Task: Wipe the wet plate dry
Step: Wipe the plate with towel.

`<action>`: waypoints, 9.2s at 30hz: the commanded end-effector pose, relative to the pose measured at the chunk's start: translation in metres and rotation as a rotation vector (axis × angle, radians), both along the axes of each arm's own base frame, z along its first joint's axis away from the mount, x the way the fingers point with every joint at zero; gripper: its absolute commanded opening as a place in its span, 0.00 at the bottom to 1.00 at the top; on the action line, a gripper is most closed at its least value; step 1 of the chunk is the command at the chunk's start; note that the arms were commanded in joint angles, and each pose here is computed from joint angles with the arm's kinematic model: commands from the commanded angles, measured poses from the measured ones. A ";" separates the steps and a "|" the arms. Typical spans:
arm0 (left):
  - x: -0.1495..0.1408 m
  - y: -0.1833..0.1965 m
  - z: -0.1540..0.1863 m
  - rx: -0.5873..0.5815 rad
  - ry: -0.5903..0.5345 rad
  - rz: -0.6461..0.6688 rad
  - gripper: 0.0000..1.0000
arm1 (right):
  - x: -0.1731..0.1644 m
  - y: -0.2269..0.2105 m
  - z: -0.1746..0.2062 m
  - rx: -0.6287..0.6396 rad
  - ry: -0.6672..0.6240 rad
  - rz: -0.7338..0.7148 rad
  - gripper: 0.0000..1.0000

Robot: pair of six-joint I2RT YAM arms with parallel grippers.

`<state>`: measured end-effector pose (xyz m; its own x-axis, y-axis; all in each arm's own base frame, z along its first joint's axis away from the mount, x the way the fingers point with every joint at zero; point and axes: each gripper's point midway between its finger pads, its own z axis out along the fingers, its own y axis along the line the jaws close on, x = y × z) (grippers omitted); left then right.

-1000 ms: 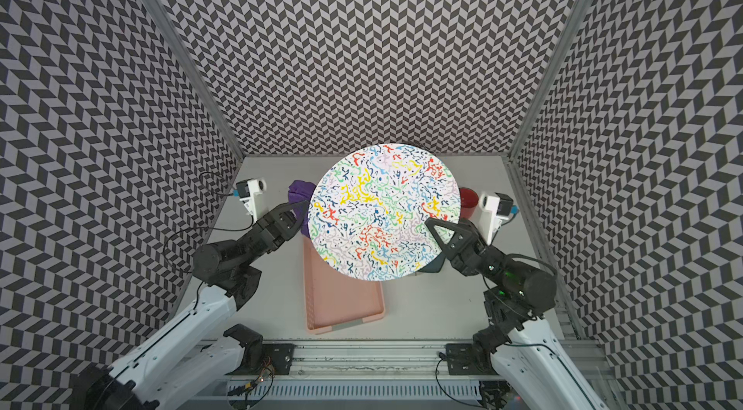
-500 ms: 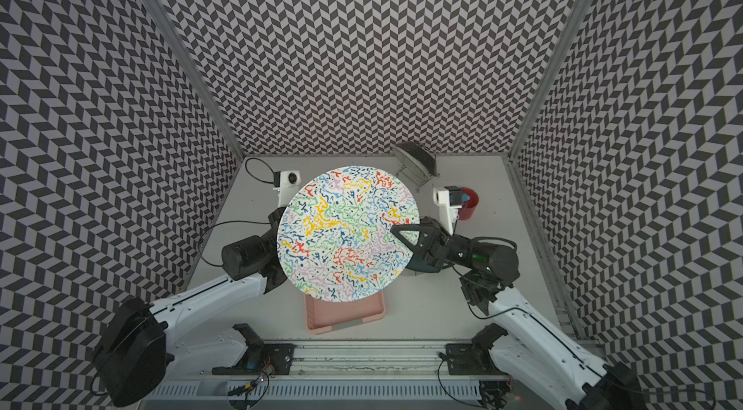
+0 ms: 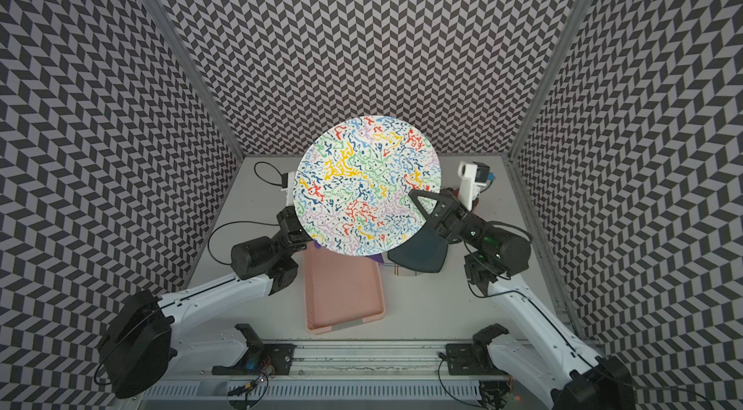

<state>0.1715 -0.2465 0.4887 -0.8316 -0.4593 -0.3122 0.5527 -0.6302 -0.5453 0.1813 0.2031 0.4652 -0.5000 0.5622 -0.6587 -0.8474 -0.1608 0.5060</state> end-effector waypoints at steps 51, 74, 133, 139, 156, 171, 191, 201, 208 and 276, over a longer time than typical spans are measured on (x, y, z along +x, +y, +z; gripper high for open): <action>0.096 0.046 -0.050 1.075 -0.258 1.314 0.00 | -0.023 0.058 -0.055 -0.126 -0.012 -0.120 0.00; 0.070 -0.016 -0.157 1.234 -0.252 1.023 0.00 | -0.036 0.038 0.016 -0.035 -0.103 -0.200 0.00; -0.069 0.008 -0.011 0.107 -0.268 0.096 0.00 | -0.028 0.040 -0.006 0.150 -0.037 0.197 0.00; -0.082 0.028 -0.011 0.021 -0.251 0.057 0.00 | 0.001 0.012 0.012 0.190 -0.024 0.070 0.00; -0.094 0.005 -0.005 -0.009 -0.231 -0.027 0.00 | -0.025 0.060 0.008 0.093 -0.076 0.058 0.00; -0.046 0.002 -0.100 0.541 -0.141 0.505 0.00 | 0.056 -0.030 0.003 0.037 0.066 -0.350 0.00; 0.087 0.050 -0.089 1.090 -0.003 1.315 0.00 | 0.004 0.024 -0.041 -0.181 -0.045 -0.355 0.00; 0.050 -0.079 -0.121 1.114 -0.462 0.812 0.00 | 0.008 0.031 -0.035 -0.104 -0.017 -0.332 0.00; 0.101 -0.025 -0.152 1.210 -0.180 0.956 0.00 | -0.005 0.036 -0.019 -0.130 -0.086 -0.271 0.00; -0.058 -0.032 -0.006 0.064 -0.260 0.004 0.00 | -0.024 0.026 0.020 0.101 -0.059 0.051 0.00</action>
